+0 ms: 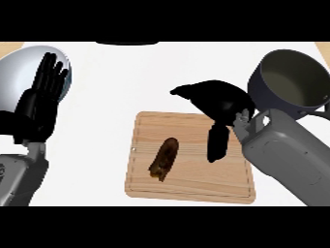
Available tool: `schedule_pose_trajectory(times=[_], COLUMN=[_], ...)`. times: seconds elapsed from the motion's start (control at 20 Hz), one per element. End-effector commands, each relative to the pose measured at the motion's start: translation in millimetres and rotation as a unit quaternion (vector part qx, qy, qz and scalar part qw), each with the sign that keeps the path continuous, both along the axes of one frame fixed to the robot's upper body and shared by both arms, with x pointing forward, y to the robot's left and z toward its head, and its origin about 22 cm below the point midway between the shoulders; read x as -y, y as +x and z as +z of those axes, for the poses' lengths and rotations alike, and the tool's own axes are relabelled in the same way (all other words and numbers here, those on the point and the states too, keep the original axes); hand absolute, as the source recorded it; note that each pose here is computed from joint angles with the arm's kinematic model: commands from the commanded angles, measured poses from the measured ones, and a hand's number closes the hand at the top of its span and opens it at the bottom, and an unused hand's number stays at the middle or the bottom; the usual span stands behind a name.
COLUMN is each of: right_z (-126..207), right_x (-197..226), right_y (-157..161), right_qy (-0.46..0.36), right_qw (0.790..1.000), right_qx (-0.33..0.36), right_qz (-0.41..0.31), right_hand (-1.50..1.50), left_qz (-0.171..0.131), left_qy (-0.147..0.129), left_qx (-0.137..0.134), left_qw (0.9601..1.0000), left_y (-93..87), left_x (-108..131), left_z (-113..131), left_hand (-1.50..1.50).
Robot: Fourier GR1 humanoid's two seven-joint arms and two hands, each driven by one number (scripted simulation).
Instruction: Pick the sweet potato from the cutting board and place it in the pot
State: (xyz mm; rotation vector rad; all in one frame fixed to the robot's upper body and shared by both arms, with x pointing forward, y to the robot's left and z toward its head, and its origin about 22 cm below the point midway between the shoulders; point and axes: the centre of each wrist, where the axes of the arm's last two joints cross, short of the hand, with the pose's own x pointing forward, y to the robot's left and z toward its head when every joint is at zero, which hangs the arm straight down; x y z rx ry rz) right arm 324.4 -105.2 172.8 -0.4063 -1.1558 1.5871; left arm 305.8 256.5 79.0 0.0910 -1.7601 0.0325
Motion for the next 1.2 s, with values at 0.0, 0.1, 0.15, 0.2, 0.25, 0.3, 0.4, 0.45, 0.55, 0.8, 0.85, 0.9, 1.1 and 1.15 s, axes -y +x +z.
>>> schedule_pose_trajectory(times=[0.0, 0.1, 0.15, 0.2, 0.25, 0.3, 0.4, 0.45, 0.55, 0.8, 0.85, 0.9, 1.1, 1.15], right_z=[4.4, -7.0, -12.6, -18.5, -14.3, -39.3, -36.4, -31.5, -44.4, -78.9, -89.4, -70.5, -100.8, -91.3], right_x=[-53.1, -68.2, -58.8, -72.5, -89.4, -87.6, -84.8, -96.6, -95.2, -89.3, -76.0, -81.5, -98.2, -89.0], right_y=[-3.2, 6.1, 9.7, -10.7, -6.6, -7.0, -8.4, -10.2, -13.8, -22.2, -28.2, -27.3, -21.3, -31.0], right_qy=[-0.057, -0.069, -0.08, -0.087, -0.095, -0.101, -0.116, -0.116, -0.126, -0.132, -0.131, -0.133, -0.105, -0.1], right_qw=[0.998, 0.997, 0.995, 0.995, 0.994, 0.993, 0.99, 0.99, 0.987, 0.983, 0.985, 0.985, 0.99, 0.991], right_qx=[-0.032, -0.034, -0.058, -0.05, -0.053, -0.065, -0.077, -0.078, -0.09, -0.121, -0.112, -0.105, -0.092, -0.093], right_qz=[0.023, -0.004, 0.0, 0.005, -0.003, -0.017, -0.02, -0.019, -0.036, -0.024, -0.016, -0.016, -0.006, -0.001], right_hand=[-1.5, -1.5, -1.5, -1.5, -1.5, -1.5, -1.5, -1.5, -1.5, -1.5, -1.5, -1.5, -1.5, -1.5], left_qz=[0.003, 0.012, 0.003, 0.006, -0.004, 0.005, 0.006, 0.011, 0.004, 0.017, 0.012, 0.013, 0.01, 0.012], left_qy=[0.001, 0.001, 0.002, -0.008, -0.001, -0.005, -0.004, -0.008, 0.001, 0.003, -0.009, -0.007, -0.003, 0.001], left_qx=[0.002, 0.003, -0.006, 0.003, -0.008, -0.001, -0.004, 0.01, 0.003, 0.006, 0.004, 0.003, -0.005, 0.004], left_qw=[1.0, 0.9999, 1.0, 0.9999, 1.0, 1.0, 1.0, 0.9999, 1.0, 0.9998, 0.9999, 0.9999, 0.9999, 0.9999], left_y=[-0.3, 2.7, -4.7, -0.5, 3.4, -7.9, -12.0, 0.9, -9.2, 7.9, -0.4, -1.9, 7.5, -1.7], left_x=[-4.4, 0.8, -10.5, -9.0, -2.8, -16.1, -7.6, -9.2, -0.9, -5.5, -23.4, -7.0, -2.4, -9.8], left_z=[-13.7, 17.8, -11.8, -9.1, -3.7, -13.8, -0.6, 11.3, 2.1, -1.6, -11.8, 3.7, -8.2, 3.6], left_hand=[0.0, 0.0, 0.0, 0.0, 0.0, 0.0, 0.0, 0.0, 0.0, 0.0, 0.0, 0.0, 0.0, 0.0])
